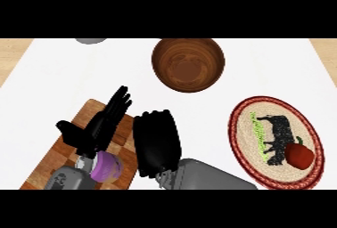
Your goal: Pick the cupcake from the placemat and place it in the bowl
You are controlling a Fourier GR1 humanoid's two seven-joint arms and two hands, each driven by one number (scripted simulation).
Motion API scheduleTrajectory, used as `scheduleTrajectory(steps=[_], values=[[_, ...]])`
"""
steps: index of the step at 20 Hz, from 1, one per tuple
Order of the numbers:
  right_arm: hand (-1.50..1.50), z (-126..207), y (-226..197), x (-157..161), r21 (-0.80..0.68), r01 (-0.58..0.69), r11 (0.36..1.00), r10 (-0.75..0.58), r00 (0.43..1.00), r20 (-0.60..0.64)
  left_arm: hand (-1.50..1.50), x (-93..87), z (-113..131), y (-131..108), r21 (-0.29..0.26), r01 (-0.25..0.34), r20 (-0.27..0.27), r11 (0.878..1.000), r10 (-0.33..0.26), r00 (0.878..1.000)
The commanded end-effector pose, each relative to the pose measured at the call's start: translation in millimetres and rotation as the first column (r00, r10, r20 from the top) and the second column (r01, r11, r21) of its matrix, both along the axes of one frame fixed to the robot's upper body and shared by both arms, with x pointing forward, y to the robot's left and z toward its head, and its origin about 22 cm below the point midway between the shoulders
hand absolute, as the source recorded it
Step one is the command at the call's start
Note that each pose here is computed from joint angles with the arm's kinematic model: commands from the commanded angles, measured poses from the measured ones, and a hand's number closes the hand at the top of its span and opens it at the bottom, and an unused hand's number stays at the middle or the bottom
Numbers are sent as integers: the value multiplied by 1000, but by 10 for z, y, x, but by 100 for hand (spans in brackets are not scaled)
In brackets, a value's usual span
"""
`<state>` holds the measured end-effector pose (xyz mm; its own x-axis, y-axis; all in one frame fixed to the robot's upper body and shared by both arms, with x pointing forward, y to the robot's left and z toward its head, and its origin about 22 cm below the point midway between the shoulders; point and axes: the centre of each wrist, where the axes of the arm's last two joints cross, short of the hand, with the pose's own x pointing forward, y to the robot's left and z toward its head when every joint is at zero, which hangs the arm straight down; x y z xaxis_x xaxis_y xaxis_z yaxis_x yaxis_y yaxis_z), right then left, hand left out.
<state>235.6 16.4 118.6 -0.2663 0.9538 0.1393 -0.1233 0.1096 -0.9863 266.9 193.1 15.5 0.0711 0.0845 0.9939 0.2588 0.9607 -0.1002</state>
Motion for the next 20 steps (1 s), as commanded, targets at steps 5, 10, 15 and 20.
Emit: scheduleTrajectory(steps=[5,10,15,20], values=[[150,898,118,-299,107,36,994,-58,977,207,0,29,149,-49,5,4,-10,1000,-4,1000],[150,1268,99,-189,165,63,984,-104,962,254,0,107,196,-41,6,-3,-21,1000,4,1000],[150,1216,121,172,219,68,973,-129,953,276,0,6,8,-113,10,-10,-32,1000,10,999],[150,1221,-34,623,209,136,968,-187,952,244,0,7,183,95,17,-2,-18,1000,3,1000]])
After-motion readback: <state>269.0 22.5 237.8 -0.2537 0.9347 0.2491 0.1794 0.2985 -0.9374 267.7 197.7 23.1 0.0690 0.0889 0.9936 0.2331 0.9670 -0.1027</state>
